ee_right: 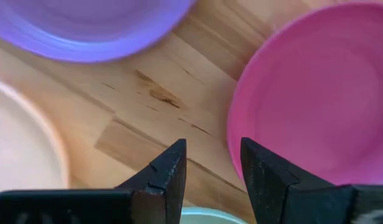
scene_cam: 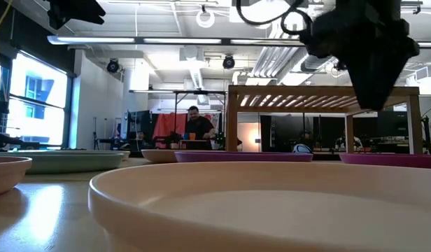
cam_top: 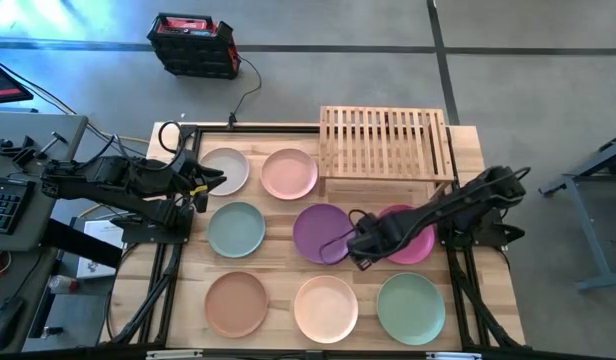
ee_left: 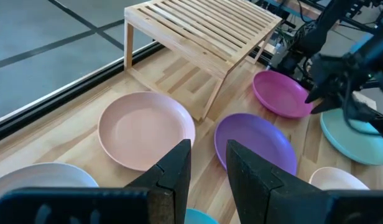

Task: Place and stack plates onto a shelf
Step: Put the pink plate on the shelf

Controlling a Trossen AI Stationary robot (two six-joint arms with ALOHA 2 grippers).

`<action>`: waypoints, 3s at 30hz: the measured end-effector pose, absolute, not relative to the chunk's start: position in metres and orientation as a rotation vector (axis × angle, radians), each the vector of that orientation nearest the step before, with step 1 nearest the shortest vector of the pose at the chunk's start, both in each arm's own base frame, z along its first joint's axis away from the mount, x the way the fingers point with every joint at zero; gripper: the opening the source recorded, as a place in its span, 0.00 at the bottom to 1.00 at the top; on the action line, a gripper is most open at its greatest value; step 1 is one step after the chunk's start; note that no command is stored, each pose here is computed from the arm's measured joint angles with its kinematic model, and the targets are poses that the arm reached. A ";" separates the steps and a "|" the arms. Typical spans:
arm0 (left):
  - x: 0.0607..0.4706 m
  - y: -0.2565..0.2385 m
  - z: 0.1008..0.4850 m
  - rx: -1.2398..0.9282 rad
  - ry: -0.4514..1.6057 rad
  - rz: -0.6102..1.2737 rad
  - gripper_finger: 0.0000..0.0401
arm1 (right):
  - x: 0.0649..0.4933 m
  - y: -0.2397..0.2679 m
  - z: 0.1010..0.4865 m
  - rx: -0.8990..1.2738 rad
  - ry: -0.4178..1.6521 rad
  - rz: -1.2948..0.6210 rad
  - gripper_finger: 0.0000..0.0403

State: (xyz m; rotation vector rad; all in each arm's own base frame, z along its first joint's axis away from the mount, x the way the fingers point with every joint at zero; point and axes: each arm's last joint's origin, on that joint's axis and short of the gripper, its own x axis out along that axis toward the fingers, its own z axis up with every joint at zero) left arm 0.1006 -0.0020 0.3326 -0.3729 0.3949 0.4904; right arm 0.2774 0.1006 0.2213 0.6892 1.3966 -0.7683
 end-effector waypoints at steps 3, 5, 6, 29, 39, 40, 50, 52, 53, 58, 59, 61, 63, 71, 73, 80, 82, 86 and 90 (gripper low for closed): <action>0.101 -0.002 0.333 -0.373 0.395 0.490 0.22 | 0.281 0.105 0.209 0.665 1.426 -0.796 0.32; 0.101 -0.002 0.333 -0.373 0.394 0.490 0.22 | 0.282 0.108 0.203 0.648 1.442 -0.806 0.32; 0.101 -0.002 0.333 -0.373 0.394 0.490 0.22 | 0.283 0.108 0.200 0.641 1.450 -0.813 0.32; 0.101 -0.002 0.333 -0.359 0.397 0.487 0.22 | 0.293 0.112 0.148 0.503 1.569 -0.954 0.32; 0.101 -0.002 0.333 -0.359 0.397 0.487 0.22 | 0.288 0.110 0.136 0.542 1.582 -0.985 0.32; 0.101 -0.002 0.333 -0.359 0.397 0.487 0.22 | 0.288 0.110 0.136 0.546 1.581 -0.989 0.32; 0.101 -0.002 0.333 -0.357 0.396 0.490 0.22 | 0.286 0.111 0.135 0.574 1.633 -0.981 0.05; 0.101 -0.002 0.333 -0.357 0.396 0.490 0.22 | 0.285 0.111 0.135 0.579 1.638 -0.981 0.02; 0.101 -0.002 0.333 -0.357 0.396 0.490 0.22 | 0.285 0.111 0.135 0.583 1.641 -0.982 0.03; 0.101 -0.002 0.333 -0.357 0.396 0.490 0.22 | 0.285 0.112 0.137 0.618 1.656 -0.974 0.01; 0.101 -0.002 0.333 -0.357 0.396 0.490 0.22 | 0.285 0.113 0.140 0.620 1.655 -0.974 0.01; 0.101 -0.002 0.333 -0.357 0.396 0.490 0.22 | 0.287 0.114 0.147 0.626 1.650 -0.976 0.01; 0.101 -0.002 0.333 -0.357 0.396 0.490 0.22 | 0.289 0.115 0.156 0.626 1.641 -0.970 0.00; 0.101 -0.002 0.332 -0.357 0.397 0.491 0.22 | 0.299 0.119 0.194 0.614 1.598 -0.961 0.00; 0.101 -0.002 0.332 -0.349 0.398 0.489 0.22 | 0.302 0.120 0.204 0.608 1.581 -0.964 0.00; 0.101 -0.002 0.333 -0.332 0.402 0.486 0.22 | 0.308 0.121 0.237 0.594 1.539 -0.986 0.00; 0.101 -0.002 0.333 -0.332 0.402 0.486 0.22 | 0.309 0.122 0.246 0.595 1.534 -0.981 0.00; 0.101 -0.002 0.333 -0.332 0.401 0.486 0.22 | 0.312 0.122 0.265 0.583 1.485 -0.974 0.00; 0.101 -0.002 0.333 -0.332 0.401 0.486 0.22 | 0.319 0.122 0.283 0.561 1.396 -0.909 0.00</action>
